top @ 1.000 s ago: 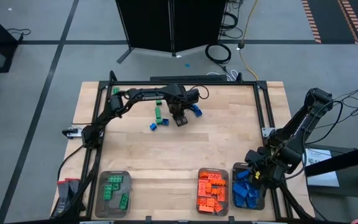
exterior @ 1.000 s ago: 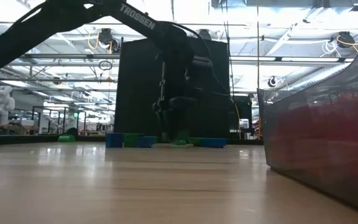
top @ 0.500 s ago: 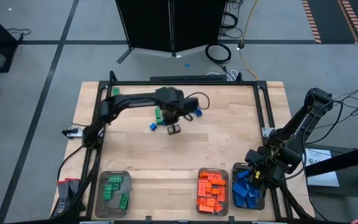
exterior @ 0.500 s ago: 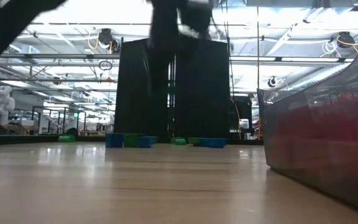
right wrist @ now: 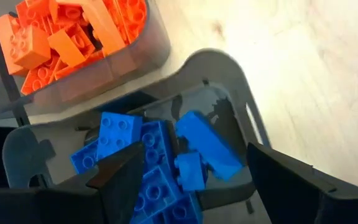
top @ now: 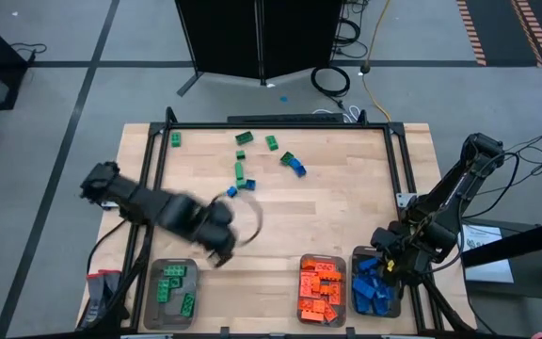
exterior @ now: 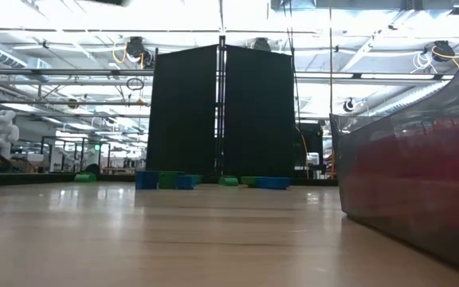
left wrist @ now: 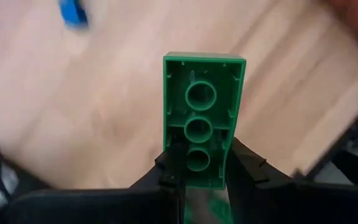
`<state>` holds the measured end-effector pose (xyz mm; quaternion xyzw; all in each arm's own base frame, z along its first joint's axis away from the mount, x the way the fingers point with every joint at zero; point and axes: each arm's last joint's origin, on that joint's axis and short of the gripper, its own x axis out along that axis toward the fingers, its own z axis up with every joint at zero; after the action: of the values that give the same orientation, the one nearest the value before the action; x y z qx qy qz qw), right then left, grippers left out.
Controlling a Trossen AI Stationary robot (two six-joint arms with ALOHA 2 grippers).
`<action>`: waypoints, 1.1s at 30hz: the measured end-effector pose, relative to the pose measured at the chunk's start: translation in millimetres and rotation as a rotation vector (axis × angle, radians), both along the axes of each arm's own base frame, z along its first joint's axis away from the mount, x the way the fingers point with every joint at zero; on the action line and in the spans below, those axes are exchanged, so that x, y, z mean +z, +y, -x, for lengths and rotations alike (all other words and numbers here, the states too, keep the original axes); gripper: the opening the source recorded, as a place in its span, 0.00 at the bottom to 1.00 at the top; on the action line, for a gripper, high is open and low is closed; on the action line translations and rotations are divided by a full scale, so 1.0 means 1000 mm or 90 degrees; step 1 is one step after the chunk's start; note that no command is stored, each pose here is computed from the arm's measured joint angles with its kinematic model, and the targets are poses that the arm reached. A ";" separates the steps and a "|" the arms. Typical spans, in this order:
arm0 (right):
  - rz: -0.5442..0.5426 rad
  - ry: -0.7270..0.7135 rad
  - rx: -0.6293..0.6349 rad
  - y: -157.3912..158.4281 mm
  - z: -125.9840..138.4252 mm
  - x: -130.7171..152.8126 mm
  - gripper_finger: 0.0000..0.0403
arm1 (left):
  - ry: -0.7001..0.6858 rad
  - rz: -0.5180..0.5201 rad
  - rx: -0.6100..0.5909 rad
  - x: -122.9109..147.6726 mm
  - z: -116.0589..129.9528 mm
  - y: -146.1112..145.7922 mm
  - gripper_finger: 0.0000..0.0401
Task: Sort blocks
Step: Put the green game piece into the left black bin
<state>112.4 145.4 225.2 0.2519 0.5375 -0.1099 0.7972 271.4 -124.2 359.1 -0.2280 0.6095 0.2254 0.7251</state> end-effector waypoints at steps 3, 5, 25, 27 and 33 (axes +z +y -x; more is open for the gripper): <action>0.013 -0.027 0.001 0.000 -0.002 0.001 0.68 | 0.036 0.009 0.047 -0.016 0.028 -0.032 0.15; 0.018 -0.043 -0.005 -0.001 -0.005 0.001 0.68 | 0.077 0.027 0.087 -0.029 0.043 -0.050 0.15; 0.006 -0.383 0.048 -0.030 -0.088 0.037 0.68 | 0.097 0.162 0.187 -0.085 0.089 -0.128 0.56; 0.019 -0.444 0.030 -0.040 -0.100 0.046 0.68 | 0.113 0.158 0.188 -0.085 0.090 -0.127 0.68; 0.030 -0.633 -0.041 -0.066 -0.141 0.062 0.68 | 0.143 0.106 0.193 -0.086 0.096 -0.120 0.86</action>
<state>253.5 78.9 287.2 0.2724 0.0820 -0.0128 0.9586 175.5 -244.4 272.8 -0.3497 0.6618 0.3045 0.5891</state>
